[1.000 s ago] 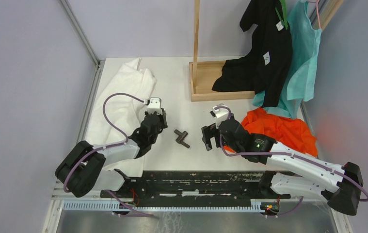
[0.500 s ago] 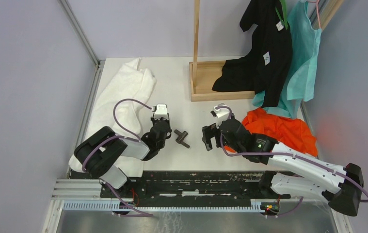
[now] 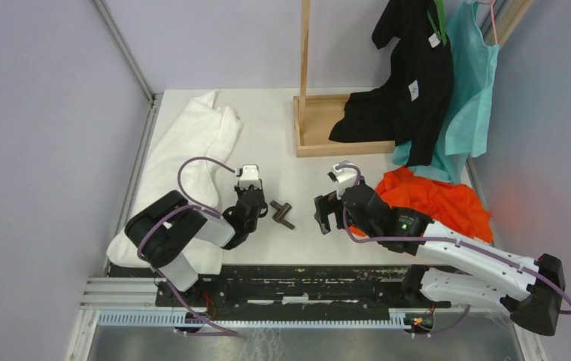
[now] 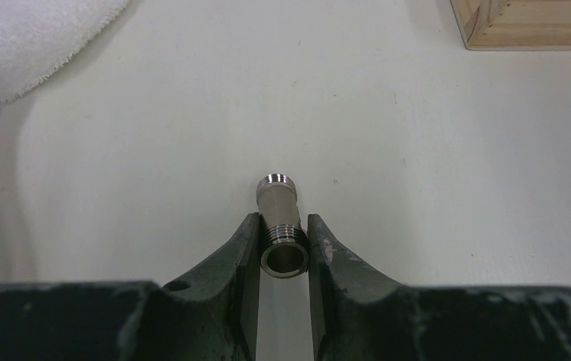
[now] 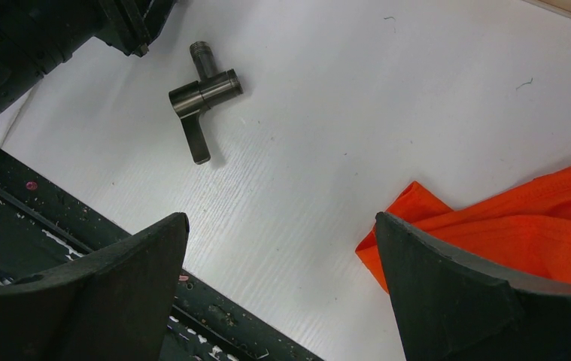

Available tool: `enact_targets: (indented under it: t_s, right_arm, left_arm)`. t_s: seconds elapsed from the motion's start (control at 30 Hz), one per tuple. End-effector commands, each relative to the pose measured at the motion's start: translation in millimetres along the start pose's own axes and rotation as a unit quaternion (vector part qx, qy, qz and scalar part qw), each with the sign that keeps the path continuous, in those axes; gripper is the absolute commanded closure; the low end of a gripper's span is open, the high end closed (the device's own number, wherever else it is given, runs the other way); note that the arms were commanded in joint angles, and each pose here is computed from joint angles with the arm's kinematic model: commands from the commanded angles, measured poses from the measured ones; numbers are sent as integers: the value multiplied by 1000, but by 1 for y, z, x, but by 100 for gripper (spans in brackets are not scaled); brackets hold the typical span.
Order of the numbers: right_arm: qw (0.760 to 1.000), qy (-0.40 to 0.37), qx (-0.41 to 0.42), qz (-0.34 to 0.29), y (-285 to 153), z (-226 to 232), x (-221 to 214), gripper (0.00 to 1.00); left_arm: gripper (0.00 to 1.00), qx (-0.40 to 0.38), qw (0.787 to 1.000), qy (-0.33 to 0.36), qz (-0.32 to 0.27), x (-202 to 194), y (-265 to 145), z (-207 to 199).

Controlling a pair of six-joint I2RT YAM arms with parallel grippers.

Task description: Install the water faucets

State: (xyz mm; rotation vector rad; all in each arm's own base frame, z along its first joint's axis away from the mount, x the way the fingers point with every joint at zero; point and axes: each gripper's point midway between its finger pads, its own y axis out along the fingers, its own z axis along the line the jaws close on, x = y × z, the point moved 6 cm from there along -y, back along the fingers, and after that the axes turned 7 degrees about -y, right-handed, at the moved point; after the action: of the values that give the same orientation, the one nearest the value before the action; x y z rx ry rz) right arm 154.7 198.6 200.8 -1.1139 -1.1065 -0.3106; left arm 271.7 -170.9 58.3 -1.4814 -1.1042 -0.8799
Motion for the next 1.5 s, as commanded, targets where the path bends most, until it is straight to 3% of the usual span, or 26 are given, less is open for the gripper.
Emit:
enact_targets:
  t_s: [0.0, 0.1, 0.27, 0.47, 0.6, 0.67, 0.93, 1.2, 1.33, 1.47]
  right_arm:
    - [1000, 14, -2, -26, -4, 0, 17, 0]
    - [1000, 14, -1, -25, -4, 1, 16, 0]
    - [1000, 11, -1, -24, -4, 0, 15, 0]
    - [1000, 5, -7, -17, -1, -1, 14, 0]
    - [1000, 2, -3, -12, 1, 1, 13, 0]
    - [1000, 2, 0, -11, 1, 2, 12, 0]
    - [1000, -6, 10, -7, 2, 4, 11, 0]
    - [1000, -7, 4, -6, -1, 1, 7, 0]
    - [1000, -7, 4, -5, 0, 1, 6, 0]
    - [1000, -4, 7, -4, 1, 2, 6, 0]
  left_arm:
    - [82, 4, 999, -44, -5, -2, 1, -5]
    - [79, 3, 999, -45, 1, -7, -1, -6]
    - [57, 4, 999, -41, 8, -3, -6, -9]
    - [48, 10, 999, -33, 16, 8, -12, -9]
    - [38, 10, 999, -31, 17, 23, -17, -12]
    - [28, 8, 999, -26, 25, 30, -20, -14]
    - [17, 1, 997, -53, 51, 51, -28, -27]
    - [19, 25, 990, 5, 139, 54, -22, -36]
    - [24, 53, 970, 31, 234, 48, -13, -52]
    - [29, 100, 954, 45, 280, 42, -4, -59]
